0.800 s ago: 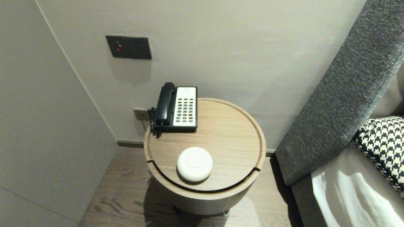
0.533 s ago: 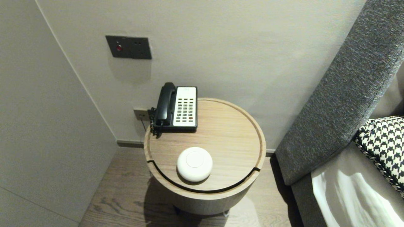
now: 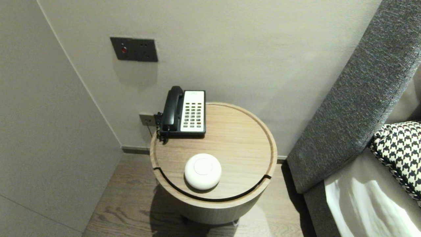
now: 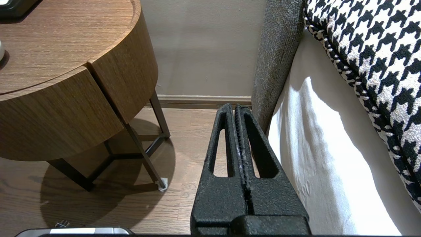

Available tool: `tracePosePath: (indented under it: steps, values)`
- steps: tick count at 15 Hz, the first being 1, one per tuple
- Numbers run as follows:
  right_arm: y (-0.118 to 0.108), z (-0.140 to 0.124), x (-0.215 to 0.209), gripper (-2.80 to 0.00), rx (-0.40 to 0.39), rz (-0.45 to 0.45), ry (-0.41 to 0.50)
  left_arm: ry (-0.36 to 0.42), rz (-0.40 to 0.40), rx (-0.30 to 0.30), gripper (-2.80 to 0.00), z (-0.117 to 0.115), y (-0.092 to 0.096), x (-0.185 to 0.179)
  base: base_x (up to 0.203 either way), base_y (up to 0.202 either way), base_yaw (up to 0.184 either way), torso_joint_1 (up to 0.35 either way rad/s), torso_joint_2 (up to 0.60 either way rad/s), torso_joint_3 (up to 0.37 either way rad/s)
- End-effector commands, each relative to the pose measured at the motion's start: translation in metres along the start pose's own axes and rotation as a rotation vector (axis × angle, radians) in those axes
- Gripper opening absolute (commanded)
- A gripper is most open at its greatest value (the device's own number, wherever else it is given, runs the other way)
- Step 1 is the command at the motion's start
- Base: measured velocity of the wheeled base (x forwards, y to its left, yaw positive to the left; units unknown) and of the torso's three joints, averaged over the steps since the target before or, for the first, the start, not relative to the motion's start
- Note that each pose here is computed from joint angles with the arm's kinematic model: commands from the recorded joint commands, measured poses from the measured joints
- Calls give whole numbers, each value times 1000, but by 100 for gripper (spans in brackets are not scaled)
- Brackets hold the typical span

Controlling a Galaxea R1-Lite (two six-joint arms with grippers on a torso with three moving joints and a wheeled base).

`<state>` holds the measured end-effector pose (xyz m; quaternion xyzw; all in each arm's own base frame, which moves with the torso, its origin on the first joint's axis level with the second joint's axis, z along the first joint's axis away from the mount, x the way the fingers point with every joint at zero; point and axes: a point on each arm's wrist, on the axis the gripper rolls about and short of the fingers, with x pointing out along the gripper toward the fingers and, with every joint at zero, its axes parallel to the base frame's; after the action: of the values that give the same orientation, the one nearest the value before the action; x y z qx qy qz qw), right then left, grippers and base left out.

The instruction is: Open the nightstand drawer

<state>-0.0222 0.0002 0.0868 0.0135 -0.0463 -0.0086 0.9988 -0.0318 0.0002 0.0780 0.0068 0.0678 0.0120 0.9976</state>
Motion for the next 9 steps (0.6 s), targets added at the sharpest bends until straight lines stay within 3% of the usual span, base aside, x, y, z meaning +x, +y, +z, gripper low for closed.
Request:
tracePosePath:
  steps: [1, 9]
  values:
    - [0, -11, 2, -280, 0, -1, 40, 1, 3, -9, -280, 0, 0, 0, 0, 0, 0, 0, 0, 0]
    - [0, -11, 2, -280, 0, -1, 40, 2, 9, -7, -280, 1, 0, -1, 0, 0, 0, 0, 0, 0]
